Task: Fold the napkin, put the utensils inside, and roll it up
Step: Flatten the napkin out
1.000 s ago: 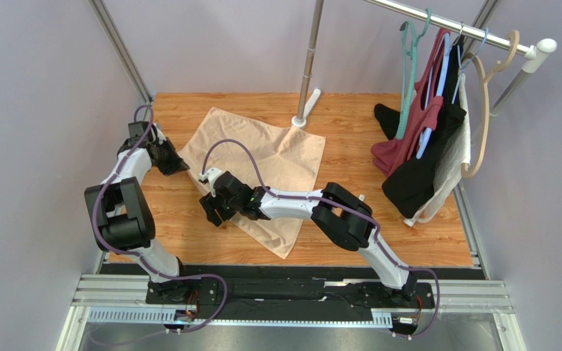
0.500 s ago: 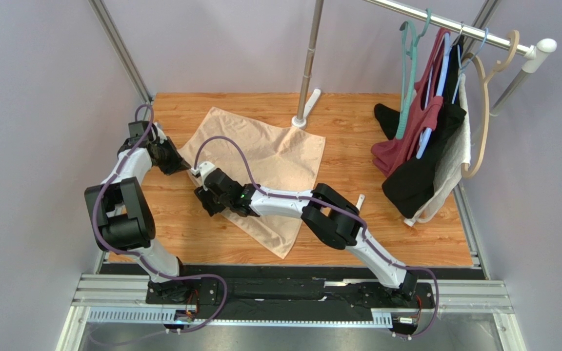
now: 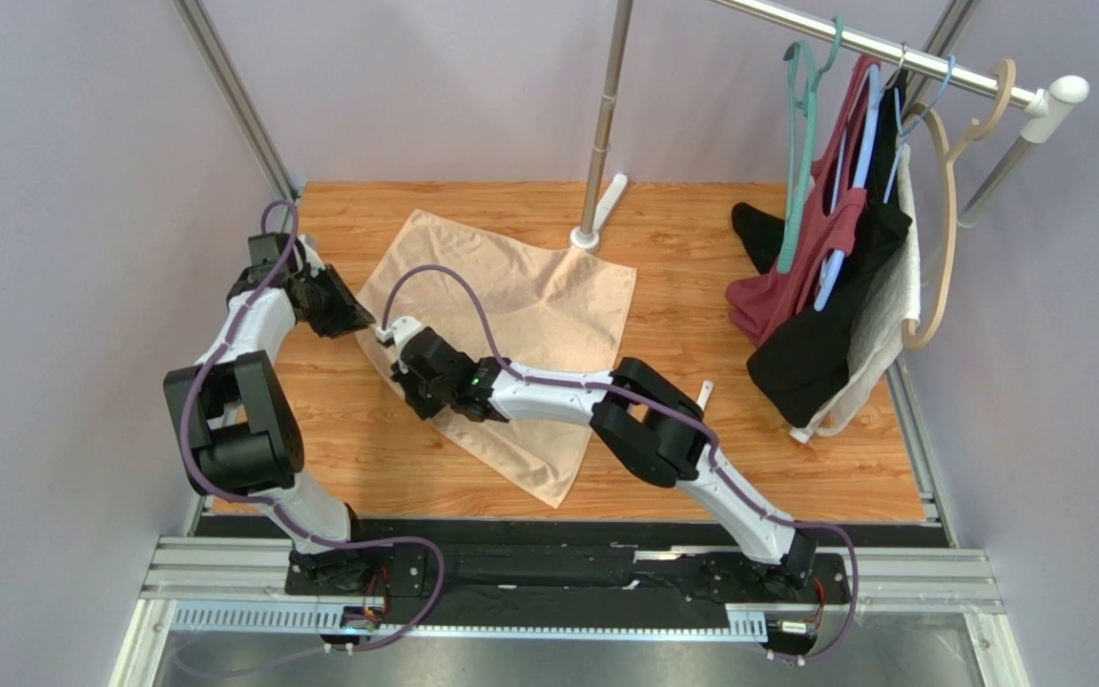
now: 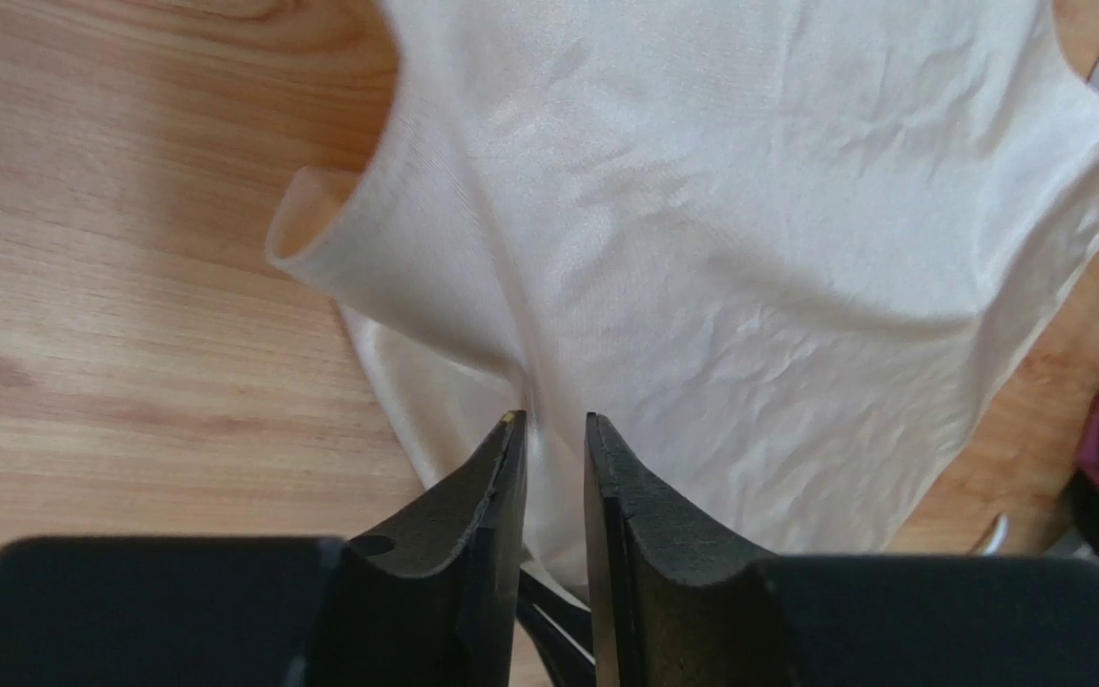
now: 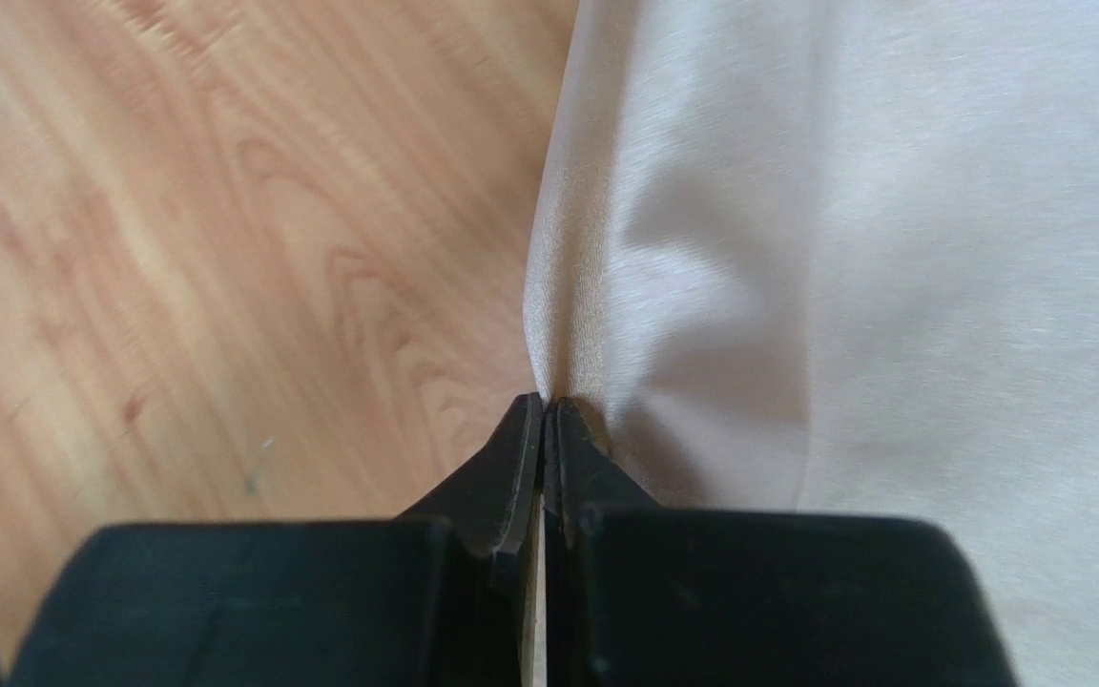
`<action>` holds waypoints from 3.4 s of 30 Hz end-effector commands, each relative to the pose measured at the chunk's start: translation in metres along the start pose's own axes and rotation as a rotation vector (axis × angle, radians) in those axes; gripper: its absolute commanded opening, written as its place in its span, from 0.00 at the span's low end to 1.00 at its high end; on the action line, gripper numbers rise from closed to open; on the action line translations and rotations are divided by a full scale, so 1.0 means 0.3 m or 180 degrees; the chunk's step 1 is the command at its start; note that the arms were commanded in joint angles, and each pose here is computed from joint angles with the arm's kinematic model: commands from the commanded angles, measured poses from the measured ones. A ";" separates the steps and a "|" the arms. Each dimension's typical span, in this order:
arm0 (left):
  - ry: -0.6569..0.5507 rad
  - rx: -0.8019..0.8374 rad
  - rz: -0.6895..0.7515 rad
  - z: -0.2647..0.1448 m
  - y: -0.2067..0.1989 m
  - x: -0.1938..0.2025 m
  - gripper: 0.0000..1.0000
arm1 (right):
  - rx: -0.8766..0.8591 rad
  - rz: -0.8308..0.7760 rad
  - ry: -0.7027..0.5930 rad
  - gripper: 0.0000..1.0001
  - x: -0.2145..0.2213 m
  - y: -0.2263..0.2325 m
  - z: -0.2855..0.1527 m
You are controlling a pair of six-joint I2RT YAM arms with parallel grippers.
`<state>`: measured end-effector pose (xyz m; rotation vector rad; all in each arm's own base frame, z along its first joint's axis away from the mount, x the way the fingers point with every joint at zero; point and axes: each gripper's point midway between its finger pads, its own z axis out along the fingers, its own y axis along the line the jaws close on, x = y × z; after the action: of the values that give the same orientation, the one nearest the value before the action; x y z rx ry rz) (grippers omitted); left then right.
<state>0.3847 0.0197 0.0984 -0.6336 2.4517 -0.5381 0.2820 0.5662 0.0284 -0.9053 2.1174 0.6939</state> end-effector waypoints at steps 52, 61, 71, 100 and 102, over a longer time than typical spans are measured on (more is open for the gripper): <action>-0.0336 0.0149 0.0838 -0.104 -0.254 0.038 0.64 | -0.0384 0.1117 0.0228 0.59 0.127 -0.178 -0.439; -0.1215 -0.1109 -0.0501 -0.163 0.093 0.089 0.79 | -0.0045 0.1248 0.0495 0.58 0.207 -0.329 -0.437; -0.1352 -0.1330 -0.1393 -0.204 0.355 0.166 0.81 | 0.0033 0.1299 0.0607 0.58 0.226 -0.345 -0.421; -0.1389 -0.1660 -0.2027 -0.211 0.519 0.282 0.69 | 0.0000 0.1251 0.0580 0.58 0.186 -0.336 -0.436; -0.1354 -0.1618 -0.1985 -0.205 0.512 0.278 0.64 | -0.0015 0.1244 0.0545 0.58 0.168 -0.333 -0.442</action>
<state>0.2182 0.1106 0.0243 -1.6203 1.9840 0.1021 0.2745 0.3911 0.0342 -0.5564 2.5230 0.8436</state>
